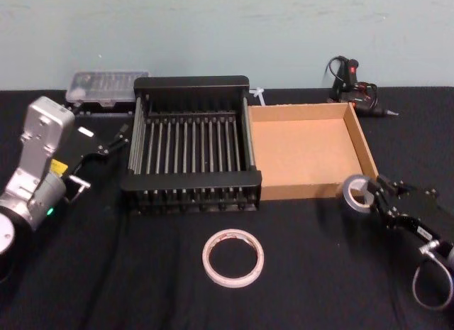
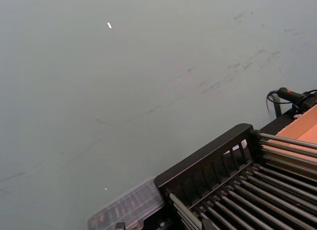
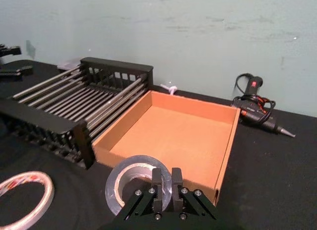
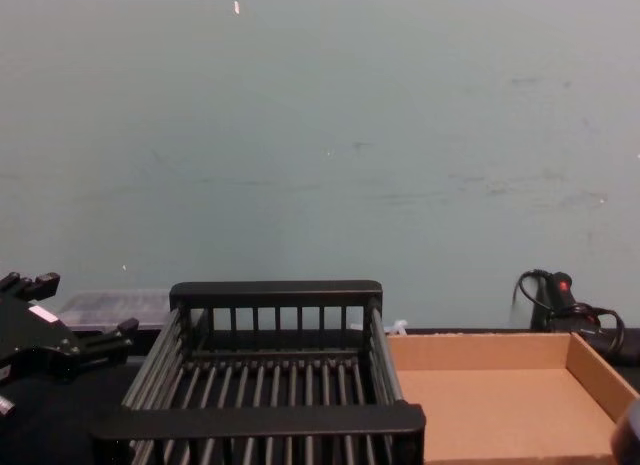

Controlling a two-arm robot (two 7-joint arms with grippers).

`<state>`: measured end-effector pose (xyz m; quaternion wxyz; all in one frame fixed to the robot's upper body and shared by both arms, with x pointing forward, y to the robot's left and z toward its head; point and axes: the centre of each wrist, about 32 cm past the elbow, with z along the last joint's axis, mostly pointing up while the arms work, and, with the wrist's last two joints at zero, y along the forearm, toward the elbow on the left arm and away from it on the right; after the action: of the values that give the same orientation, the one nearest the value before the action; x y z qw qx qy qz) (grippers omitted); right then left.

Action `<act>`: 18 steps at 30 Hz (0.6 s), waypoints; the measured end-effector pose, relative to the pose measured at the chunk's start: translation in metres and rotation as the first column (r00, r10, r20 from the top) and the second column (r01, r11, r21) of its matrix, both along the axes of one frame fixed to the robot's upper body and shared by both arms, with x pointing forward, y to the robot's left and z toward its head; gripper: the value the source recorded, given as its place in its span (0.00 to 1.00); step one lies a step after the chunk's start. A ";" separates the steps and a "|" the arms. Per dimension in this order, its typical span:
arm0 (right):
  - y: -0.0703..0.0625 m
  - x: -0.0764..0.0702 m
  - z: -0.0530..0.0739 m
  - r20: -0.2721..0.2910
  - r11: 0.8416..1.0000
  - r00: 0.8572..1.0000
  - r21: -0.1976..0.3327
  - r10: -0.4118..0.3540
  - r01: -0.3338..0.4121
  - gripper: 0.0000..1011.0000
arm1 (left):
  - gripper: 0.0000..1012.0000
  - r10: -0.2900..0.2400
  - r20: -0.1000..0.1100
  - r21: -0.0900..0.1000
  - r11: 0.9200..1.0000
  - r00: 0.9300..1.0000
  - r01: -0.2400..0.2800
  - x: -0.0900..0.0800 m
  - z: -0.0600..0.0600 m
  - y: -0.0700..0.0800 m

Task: Pick up the white tape and place it into the black box , Pick up the silver tape and place it into the brown box.

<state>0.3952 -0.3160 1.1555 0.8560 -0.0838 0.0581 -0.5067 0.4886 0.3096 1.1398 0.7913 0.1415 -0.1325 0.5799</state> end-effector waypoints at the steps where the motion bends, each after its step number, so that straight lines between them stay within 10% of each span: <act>1: 0.002 0.003 0.001 0.003 1.000 1.000 0.002 -0.006 0.006 0.12 | 0.99 0.000 0.000 0.000 1.000 1.000 0.000 0.000 0.000 0.000; 18: 0.011 0.054 0.003 0.038 0.998 0.998 0.026 -0.054 0.053 0.12 | 0.99 0.000 0.000 0.000 1.000 1.000 0.000 0.000 0.000 0.000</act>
<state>0.4493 -0.3052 1.1582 0.8442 -0.0619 0.0499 -0.5301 0.4886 0.3097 1.1398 0.7913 0.1415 -0.1324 0.5799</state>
